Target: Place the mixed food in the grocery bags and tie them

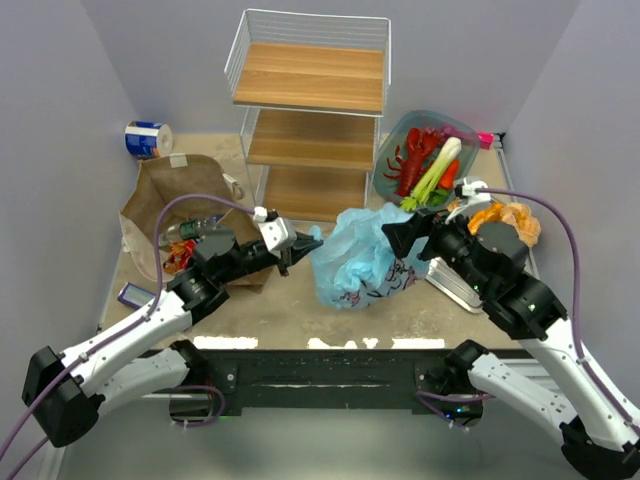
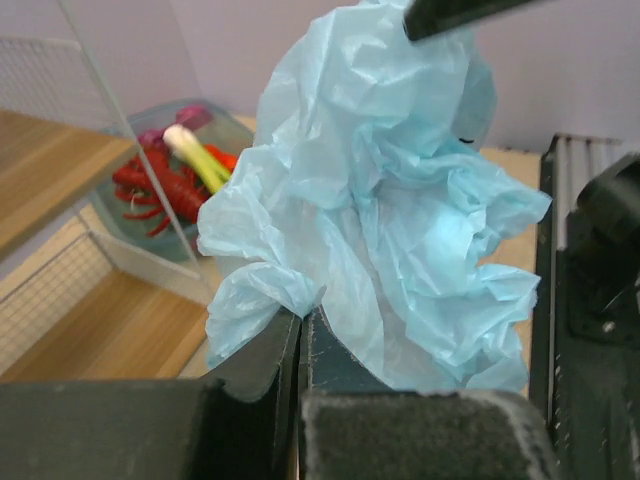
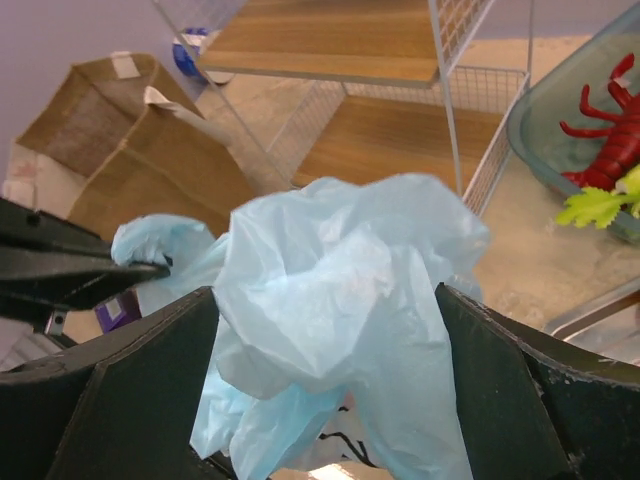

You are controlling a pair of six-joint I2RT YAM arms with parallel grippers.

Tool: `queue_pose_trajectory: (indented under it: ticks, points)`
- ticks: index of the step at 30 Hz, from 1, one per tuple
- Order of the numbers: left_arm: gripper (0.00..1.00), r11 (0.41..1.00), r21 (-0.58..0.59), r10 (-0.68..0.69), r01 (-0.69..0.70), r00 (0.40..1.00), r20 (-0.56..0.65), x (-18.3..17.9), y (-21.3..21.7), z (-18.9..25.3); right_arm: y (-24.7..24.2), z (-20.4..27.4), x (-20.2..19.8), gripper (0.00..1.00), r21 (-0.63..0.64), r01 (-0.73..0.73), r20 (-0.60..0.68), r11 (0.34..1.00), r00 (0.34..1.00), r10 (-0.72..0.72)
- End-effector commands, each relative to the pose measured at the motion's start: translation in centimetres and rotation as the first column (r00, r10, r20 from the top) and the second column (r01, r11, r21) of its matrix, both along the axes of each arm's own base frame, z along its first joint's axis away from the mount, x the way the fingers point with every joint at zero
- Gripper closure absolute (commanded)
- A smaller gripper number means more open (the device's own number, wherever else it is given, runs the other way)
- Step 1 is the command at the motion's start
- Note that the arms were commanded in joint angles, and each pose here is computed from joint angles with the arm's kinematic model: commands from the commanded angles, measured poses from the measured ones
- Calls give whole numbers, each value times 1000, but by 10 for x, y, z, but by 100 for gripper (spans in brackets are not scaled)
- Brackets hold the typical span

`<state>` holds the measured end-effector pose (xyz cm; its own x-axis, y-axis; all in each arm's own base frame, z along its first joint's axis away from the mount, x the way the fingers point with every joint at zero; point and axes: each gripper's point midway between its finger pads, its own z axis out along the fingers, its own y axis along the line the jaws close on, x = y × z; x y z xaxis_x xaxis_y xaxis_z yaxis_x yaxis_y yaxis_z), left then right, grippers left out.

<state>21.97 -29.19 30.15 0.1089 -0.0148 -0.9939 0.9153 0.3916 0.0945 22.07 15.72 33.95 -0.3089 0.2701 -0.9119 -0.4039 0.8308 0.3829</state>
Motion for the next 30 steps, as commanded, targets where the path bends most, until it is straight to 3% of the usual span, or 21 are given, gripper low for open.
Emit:
queue_pose_trajectory:
  ticks: [1, 5, 8, 11, 16, 18, 24, 30]
  points:
    - [100, 986, 78, 144, -150, 987, 78, 13, 23, -30, -1, -7, 12, 5, -44, 28, 9, 999, 1000, -28]
    - [100, 972, 38, 226, -231, 969, 100, 25, 30, -13, -28, -6, 11, 3, -89, 147, 6, 985, 989, -147]
    - [100, 980, 26, 194, -198, 975, 106, 26, 22, -2, -50, -3, 10, 2, -123, 238, 7, 963, 971, -239]
    - [100, 986, -56, 167, -159, 971, 174, 24, 15, 30, -42, -1, 9, 2, -98, 202, 16, 974, 979, -202]
    - [100, 992, -71, 115, -100, 963, 242, 21, 4, 61, -14, -12, 15, 3, -50, 111, -31, 993, 993, -113]
    - [100, 995, -62, 84, -71, 972, 220, 14, 3, 50, -4, -14, 20, 4, -17, 89, -28, 996, 996, -90]
    - [100, 997, 67, 36, -40, 998, 59, -13, 18, -41, 19, -79, 38, 4, -30, 73, -166, 997, 983, -77]
    - [100, 995, 90, 46, -46, 999, 6, -33, 37, -61, 38, -137, 53, 4, -15, 77, -260, 997, 962, -78]
